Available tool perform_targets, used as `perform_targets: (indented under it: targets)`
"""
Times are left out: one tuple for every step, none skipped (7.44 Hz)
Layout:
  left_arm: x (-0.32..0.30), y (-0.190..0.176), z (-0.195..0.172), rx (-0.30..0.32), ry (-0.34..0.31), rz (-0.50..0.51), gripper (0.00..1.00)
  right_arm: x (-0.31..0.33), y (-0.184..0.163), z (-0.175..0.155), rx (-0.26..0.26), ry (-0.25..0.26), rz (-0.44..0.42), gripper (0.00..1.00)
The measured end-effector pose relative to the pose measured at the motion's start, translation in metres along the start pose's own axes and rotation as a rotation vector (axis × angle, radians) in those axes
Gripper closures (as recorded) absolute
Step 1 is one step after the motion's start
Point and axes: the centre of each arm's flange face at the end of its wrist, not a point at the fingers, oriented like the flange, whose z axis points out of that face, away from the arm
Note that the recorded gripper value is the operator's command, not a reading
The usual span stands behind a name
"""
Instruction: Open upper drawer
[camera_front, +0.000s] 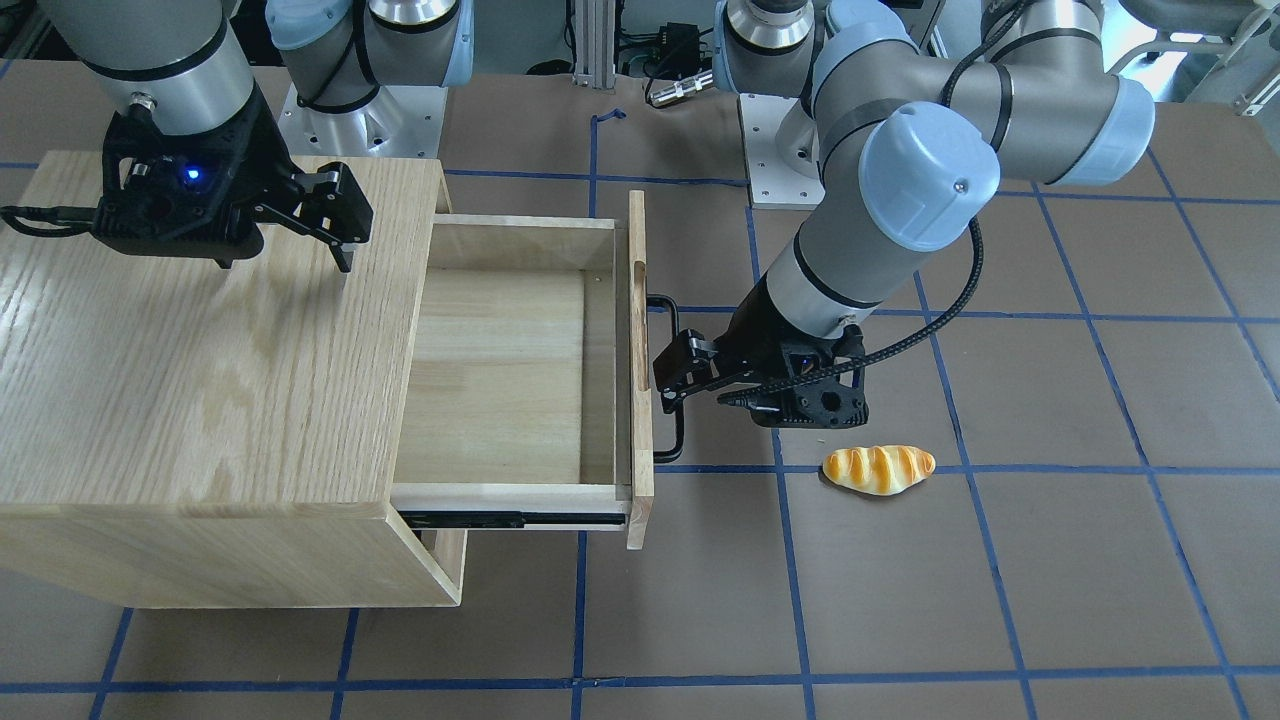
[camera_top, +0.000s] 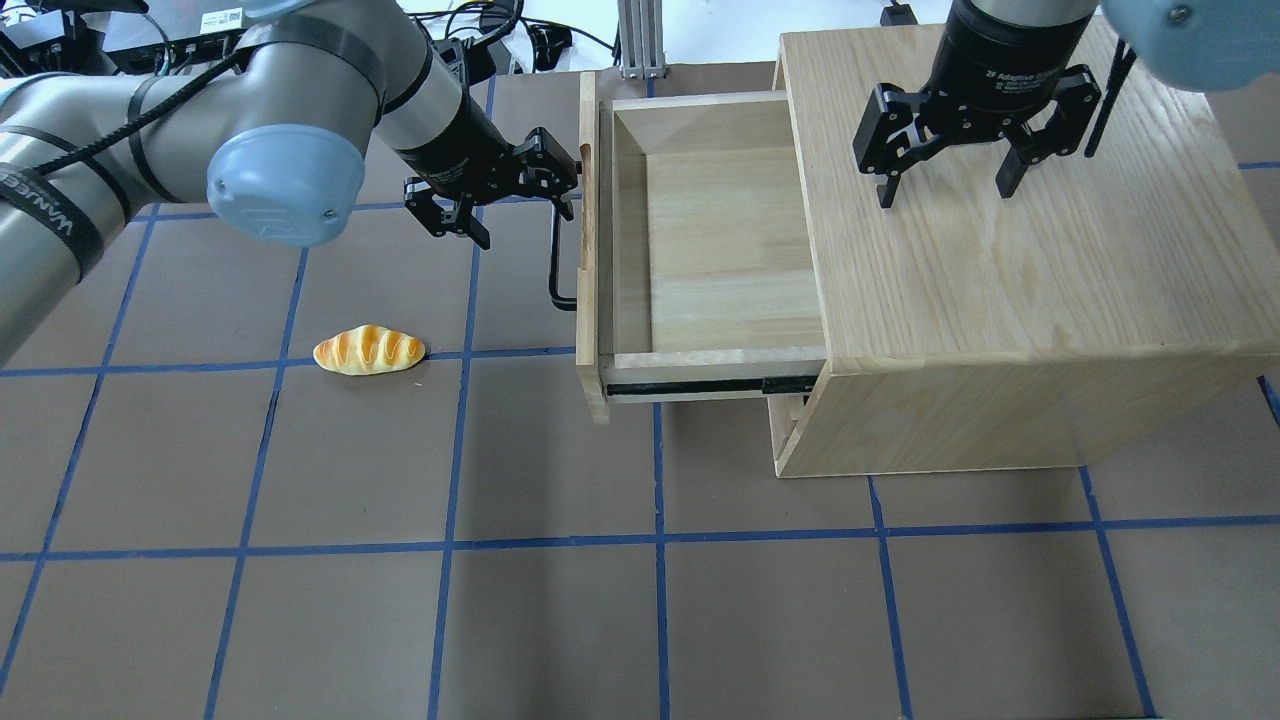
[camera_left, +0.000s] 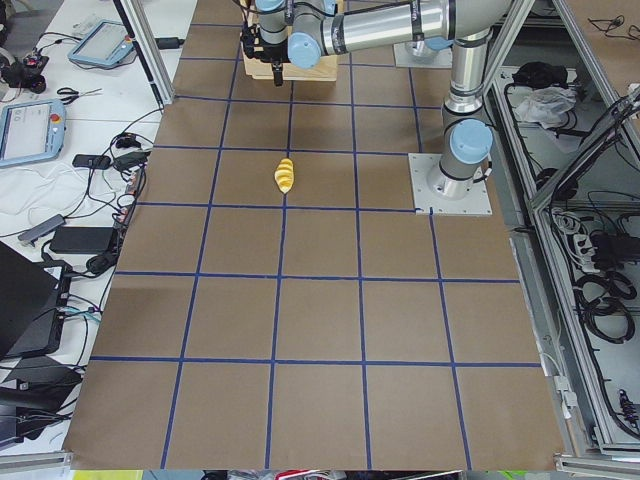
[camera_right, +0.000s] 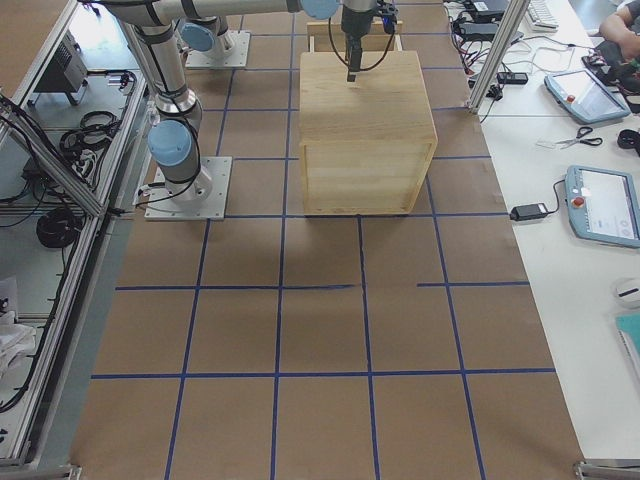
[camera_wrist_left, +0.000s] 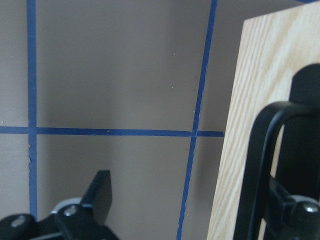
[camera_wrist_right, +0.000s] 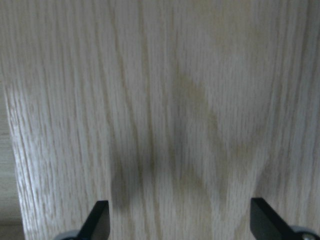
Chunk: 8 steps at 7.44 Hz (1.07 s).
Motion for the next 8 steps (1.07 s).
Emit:
perform_targets:
  targets:
    - [-0.006,0.001,-0.007,-0.006,-0.004,0.01,0.0,0.0,0.0,0.0,0.0,0.0,0.0,0.0]
    - [-0.015,0.0,-0.019,-0.006,-0.005,0.006,0.0,0.0,0.0,0.0,0.0,0.0,0.001,0.0]
    - [-0.025,-0.001,-0.035,-0.004,-0.006,0.006,0.0,0.0,0.0,0.0,0.0,0.0,0.001,0.0]
    - [-0.038,0.001,-0.056,-0.008,-0.013,0.015,0.0,0.0,0.0,0.0,0.0,0.0,0.001,0.0]
    - [-0.051,0.008,-0.082,-0.016,-0.041,0.02,0.0,0.0,0.0,0.0,0.0,0.0,0.001,0.0]
    - [-0.059,0.02,-0.113,-0.021,-0.09,0.025,0.0,0.0,0.0,0.0,-0.001,0.0,0.0,0.0]
    - [-0.061,0.036,-0.149,-0.018,-0.16,0.049,0.0,0.0,0.0,0.0,0.0,0.0,0.0,0.0]
    - [-0.06,0.052,-0.177,-0.005,-0.221,0.082,0.0,0.0,0.0,0.0,0.0,0.0,0.0,0.0]
